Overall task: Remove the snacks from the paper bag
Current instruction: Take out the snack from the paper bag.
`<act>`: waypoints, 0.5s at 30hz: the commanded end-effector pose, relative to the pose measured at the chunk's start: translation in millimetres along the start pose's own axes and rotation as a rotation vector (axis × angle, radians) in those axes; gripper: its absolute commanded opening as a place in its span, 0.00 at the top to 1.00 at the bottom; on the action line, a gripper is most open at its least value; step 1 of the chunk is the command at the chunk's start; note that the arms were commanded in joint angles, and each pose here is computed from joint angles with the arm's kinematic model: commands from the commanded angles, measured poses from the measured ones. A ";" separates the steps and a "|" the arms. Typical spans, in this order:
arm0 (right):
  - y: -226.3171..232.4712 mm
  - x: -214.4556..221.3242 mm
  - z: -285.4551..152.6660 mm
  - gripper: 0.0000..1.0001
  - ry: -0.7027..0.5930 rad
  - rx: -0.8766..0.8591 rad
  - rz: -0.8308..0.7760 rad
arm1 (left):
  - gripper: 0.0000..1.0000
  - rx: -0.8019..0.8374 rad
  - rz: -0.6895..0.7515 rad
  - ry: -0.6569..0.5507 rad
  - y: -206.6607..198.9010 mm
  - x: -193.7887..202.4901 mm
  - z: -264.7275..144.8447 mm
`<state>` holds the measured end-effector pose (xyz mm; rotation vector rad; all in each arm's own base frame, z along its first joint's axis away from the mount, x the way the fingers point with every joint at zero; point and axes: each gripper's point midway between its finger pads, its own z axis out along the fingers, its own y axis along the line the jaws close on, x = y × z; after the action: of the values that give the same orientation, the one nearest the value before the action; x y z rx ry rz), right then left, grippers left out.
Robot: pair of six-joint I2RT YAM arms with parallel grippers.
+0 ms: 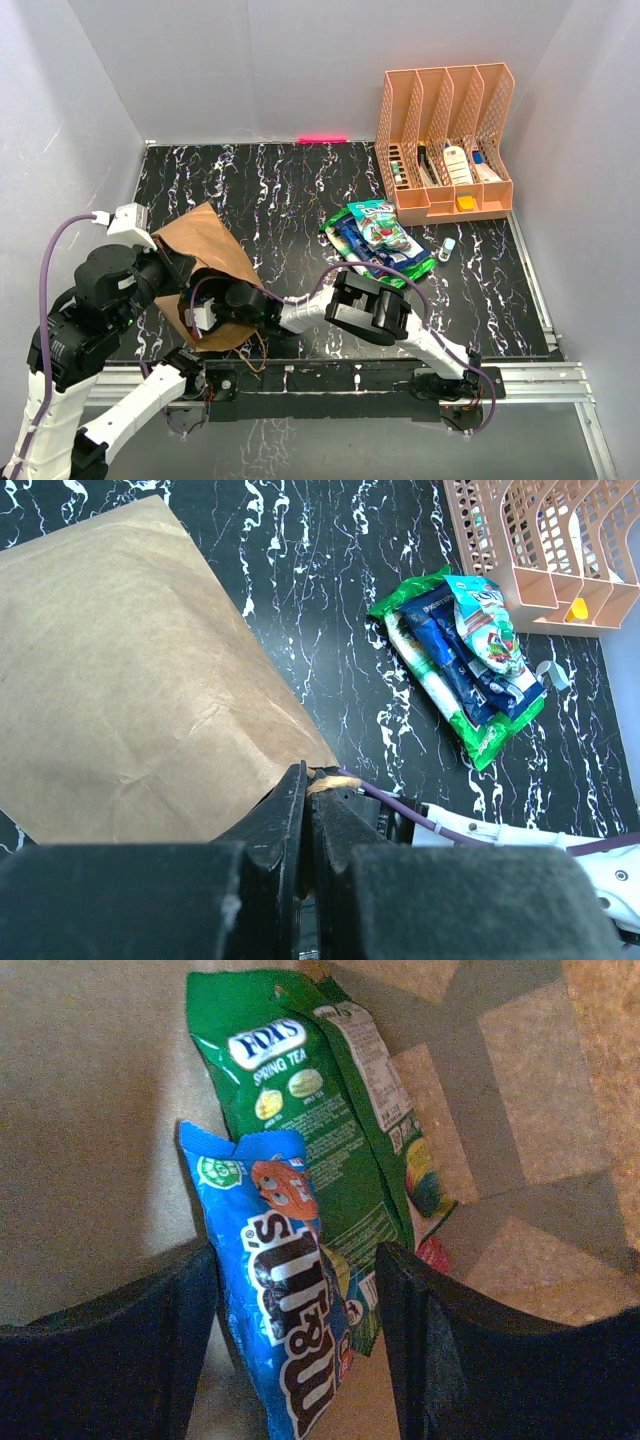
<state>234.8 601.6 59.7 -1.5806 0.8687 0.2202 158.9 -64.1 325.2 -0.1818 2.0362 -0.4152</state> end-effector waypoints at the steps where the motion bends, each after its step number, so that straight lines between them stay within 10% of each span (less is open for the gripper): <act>1: -19.5 0.9 3.9 0.43 0.003 0.076 0.037 | 1.00 0.024 -0.003 -0.013 -5.2 -6.9 -6.8; 15: -17.1 -24.2 -30.7 0.77 -0.047 -0.022 0.137 | 1.00 0.018 0.005 -0.019 -2.9 -6.4 -5.9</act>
<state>229.5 584.8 44.9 -1.6104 0.9486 0.2732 157.4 -63.1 322.9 -0.1809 2.0471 -0.4082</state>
